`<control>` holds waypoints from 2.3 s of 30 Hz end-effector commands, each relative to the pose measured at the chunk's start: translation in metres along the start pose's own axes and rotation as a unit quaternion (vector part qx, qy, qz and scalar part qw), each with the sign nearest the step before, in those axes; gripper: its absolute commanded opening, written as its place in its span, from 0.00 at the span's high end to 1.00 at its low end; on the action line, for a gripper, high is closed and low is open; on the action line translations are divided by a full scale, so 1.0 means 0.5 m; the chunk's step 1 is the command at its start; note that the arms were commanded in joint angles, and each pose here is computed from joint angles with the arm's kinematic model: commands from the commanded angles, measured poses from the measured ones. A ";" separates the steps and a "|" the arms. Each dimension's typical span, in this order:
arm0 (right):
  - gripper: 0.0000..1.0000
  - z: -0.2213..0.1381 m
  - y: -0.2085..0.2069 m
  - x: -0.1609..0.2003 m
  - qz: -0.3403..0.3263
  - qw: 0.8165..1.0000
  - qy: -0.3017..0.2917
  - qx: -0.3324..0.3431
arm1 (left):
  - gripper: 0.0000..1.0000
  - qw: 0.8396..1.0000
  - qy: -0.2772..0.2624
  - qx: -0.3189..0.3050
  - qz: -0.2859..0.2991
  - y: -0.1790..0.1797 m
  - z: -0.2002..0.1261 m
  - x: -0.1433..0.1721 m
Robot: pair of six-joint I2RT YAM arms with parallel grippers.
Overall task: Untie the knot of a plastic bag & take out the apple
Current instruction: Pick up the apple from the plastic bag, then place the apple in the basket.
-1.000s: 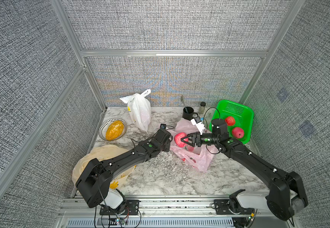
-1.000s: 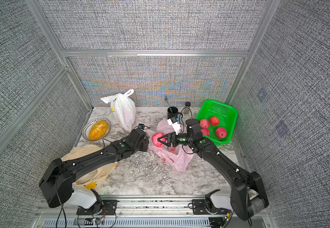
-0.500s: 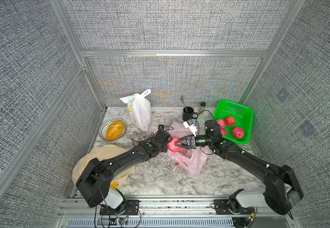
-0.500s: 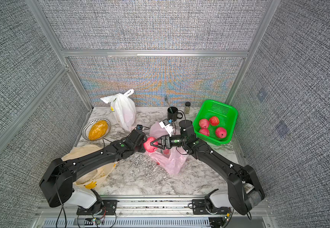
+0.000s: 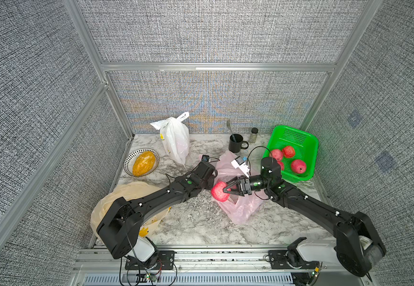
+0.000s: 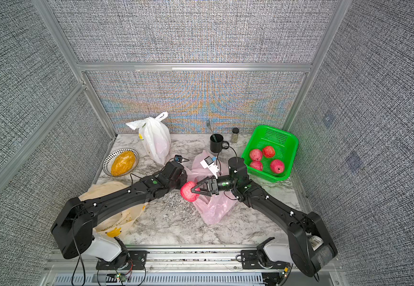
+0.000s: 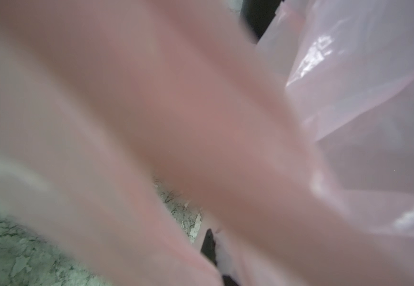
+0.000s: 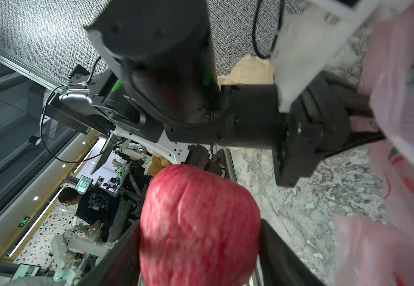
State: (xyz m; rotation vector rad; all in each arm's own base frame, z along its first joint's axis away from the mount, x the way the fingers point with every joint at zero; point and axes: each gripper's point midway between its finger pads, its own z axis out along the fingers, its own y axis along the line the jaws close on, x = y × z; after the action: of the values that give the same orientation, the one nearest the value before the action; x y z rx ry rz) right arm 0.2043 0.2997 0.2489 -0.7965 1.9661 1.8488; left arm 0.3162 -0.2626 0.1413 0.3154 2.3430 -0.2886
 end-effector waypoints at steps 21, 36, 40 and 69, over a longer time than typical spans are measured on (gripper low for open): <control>0.29 0.095 0.159 0.098 -0.063 0.983 0.096 -0.145 | 1.00 1.000 -0.022 -0.003 -0.006 -0.011 0.041 -0.037; 0.28 -0.090 0.089 -0.126 -0.142 0.984 -0.084 0.070 | 1.00 1.000 0.012 -0.023 0.006 0.021 0.021 0.003; 0.27 -0.241 -0.004 -0.203 -0.106 0.954 -0.189 0.207 | 1.00 0.999 0.020 -0.024 0.003 0.032 0.002 0.015; 0.16 -0.712 -0.466 -0.116 0.130 0.704 -0.309 0.626 | 0.71 1.000 0.015 0.006 -0.016 0.032 -0.070 0.013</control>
State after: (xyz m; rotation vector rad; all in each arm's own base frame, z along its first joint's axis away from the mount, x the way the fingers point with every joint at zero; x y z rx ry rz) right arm 0.4309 -0.0350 0.1304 0.4853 2.2269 0.3581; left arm 0.2921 -0.2324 0.1550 0.2936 2.3879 -0.2941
